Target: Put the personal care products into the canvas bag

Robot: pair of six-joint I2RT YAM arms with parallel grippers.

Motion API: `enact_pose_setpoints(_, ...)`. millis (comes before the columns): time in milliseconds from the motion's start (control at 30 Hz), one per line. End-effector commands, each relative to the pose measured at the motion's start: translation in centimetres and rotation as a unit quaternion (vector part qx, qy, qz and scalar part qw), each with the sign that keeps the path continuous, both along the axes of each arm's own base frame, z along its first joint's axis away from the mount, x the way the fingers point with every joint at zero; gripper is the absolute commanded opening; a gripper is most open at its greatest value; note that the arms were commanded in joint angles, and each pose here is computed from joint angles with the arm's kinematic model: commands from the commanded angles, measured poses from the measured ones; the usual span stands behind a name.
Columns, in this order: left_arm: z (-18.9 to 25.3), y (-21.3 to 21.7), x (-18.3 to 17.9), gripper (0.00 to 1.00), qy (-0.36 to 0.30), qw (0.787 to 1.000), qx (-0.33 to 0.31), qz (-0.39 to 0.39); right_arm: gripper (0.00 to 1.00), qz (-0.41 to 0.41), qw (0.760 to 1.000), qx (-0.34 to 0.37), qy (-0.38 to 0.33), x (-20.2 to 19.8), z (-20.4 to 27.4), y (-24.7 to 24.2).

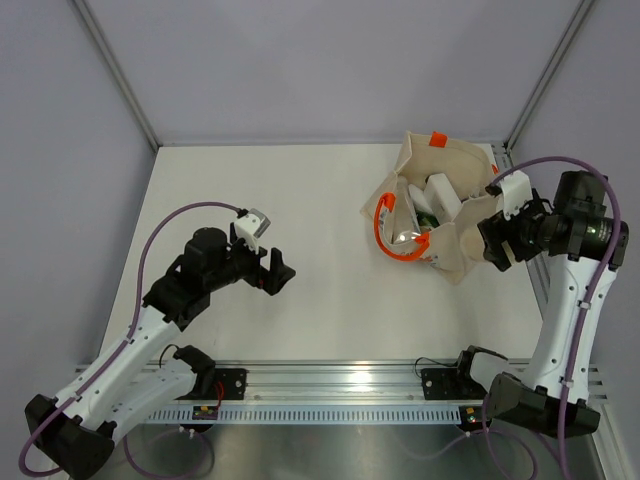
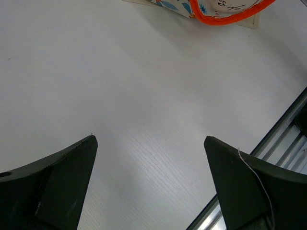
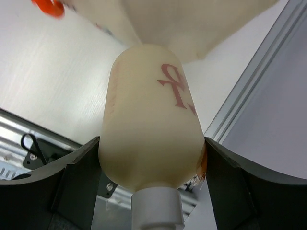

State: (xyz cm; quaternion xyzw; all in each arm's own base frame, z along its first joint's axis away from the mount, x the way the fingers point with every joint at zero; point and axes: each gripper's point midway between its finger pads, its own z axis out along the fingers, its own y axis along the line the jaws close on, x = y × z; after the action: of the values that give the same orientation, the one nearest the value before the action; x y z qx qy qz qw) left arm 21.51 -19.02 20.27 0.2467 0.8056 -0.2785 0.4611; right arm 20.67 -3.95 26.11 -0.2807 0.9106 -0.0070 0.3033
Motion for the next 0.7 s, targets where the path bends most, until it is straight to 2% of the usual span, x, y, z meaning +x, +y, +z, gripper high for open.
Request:
enact_pose_setpoints(0,1.9,-0.7,0.1,0.99,-0.038,0.999,-0.019,-0.021,0.0,0.054,0.992,0.114,-0.008,-2.7,4.4,5.4)
enact_pose_setpoints(33,2.0,-0.7,0.1,0.99,-0.039,0.999,-0.02,-0.021,0.0,0.06,0.991,0.118,-0.035,-2.0,6.3,5.7)
enact_pose_setpoints(200,2.2,-0.5,-0.1,0.99,-0.046,0.999,-0.022,-0.02,0.0,0.081,0.976,0.188,-0.072,1.5,11.0,7.8)
enact_pose_setpoints(333,2.4,-0.4,-0.1,0.99,-0.052,0.998,-0.023,-0.017,0.0,0.095,0.968,0.202,-0.118,7.4,14.2,9.2)
enact_pose_setpoints(533,2.6,-0.3,-0.1,0.99,-0.055,0.998,-0.024,-0.017,0.0,0.002,0.984,0.143,-0.101,17.5,9.9,6.8)
enact_pose_setpoints(667,2.6,-0.2,-0.1,0.99,-0.058,0.998,-0.023,-0.016,0.0,-0.025,0.988,0.112,-0.101,20.8,7.3,5.2)
